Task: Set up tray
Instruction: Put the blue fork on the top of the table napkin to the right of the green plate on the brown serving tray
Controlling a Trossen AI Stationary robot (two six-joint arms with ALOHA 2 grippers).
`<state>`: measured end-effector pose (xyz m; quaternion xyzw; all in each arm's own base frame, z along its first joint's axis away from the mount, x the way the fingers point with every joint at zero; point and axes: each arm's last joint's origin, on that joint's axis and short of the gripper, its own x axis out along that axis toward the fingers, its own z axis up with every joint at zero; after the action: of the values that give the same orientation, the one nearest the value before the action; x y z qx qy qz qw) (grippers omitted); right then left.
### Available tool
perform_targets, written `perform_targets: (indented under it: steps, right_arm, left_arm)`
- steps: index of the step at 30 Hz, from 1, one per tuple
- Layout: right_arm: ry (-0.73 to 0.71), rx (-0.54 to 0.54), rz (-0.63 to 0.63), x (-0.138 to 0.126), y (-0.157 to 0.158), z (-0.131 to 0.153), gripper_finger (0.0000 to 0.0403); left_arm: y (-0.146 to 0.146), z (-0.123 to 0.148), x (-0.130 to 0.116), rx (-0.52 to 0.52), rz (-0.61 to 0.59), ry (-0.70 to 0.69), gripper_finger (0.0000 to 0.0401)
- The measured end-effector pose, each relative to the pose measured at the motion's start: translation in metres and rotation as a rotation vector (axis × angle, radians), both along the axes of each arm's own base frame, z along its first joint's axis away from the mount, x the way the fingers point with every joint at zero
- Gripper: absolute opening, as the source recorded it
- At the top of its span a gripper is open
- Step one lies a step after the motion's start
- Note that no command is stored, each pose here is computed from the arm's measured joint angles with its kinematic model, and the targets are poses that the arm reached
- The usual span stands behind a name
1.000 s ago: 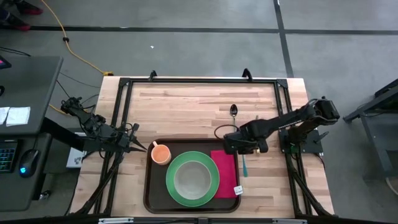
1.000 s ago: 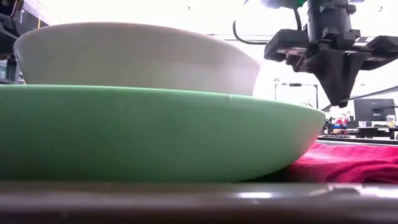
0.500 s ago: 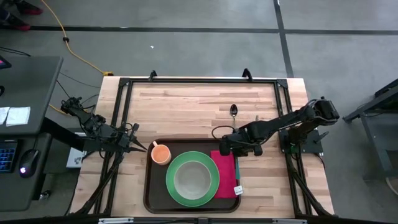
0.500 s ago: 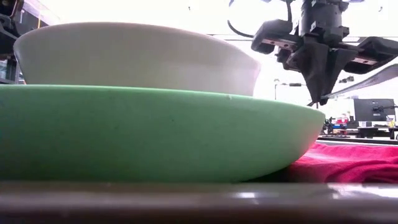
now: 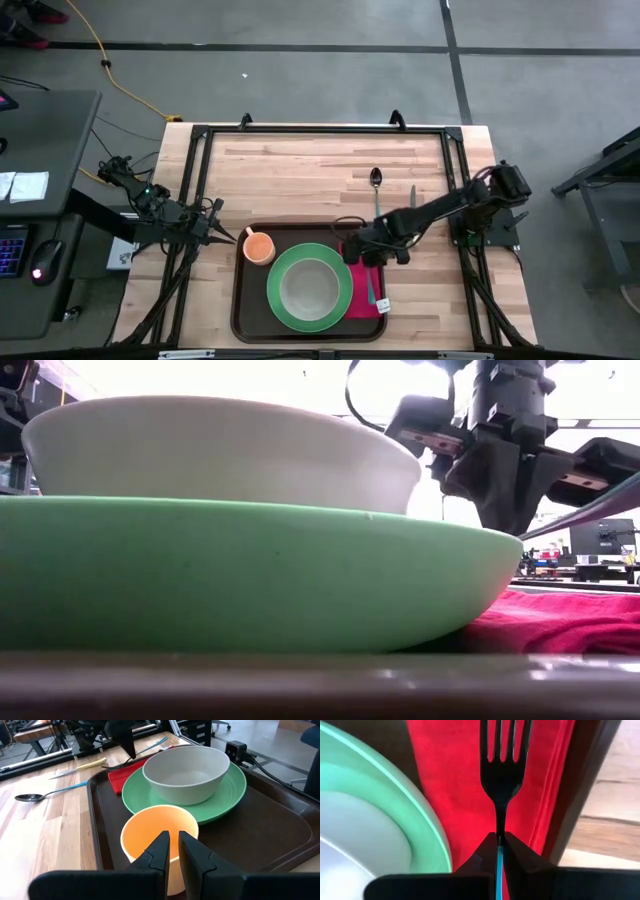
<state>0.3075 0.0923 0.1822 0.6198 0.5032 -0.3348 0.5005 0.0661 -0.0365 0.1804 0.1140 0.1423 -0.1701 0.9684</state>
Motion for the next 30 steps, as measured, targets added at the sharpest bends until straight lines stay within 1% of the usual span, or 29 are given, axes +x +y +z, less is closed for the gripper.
perform_targets:
  steps: [7,17,21,30]
  right_arm:
    - [-0.021,-0.025,-0.011,0.004,0.009,0.011,0.0]
    - [0.011,-0.039,0.049,0.025,0.015,-0.006,0.0]
    - [0.043,-0.05,0.057,0.024,0.016,-0.009,0.0]
    - [0.065,-0.072,0.048,0.022,0.016,-0.013,0.0]
  left_arm:
    - [0.0,0.0,0.0,-0.004,0.002,0.001,0.0072]
    - [0.0,0.0,0.0,-0.007,0.002,0.002,0.0072]
    - [0.0,0.0,0.0,-0.007,0.001,0.002,0.0072]
    - [0.0,0.0,0.0,-0.008,0.001,0.002,0.0072]
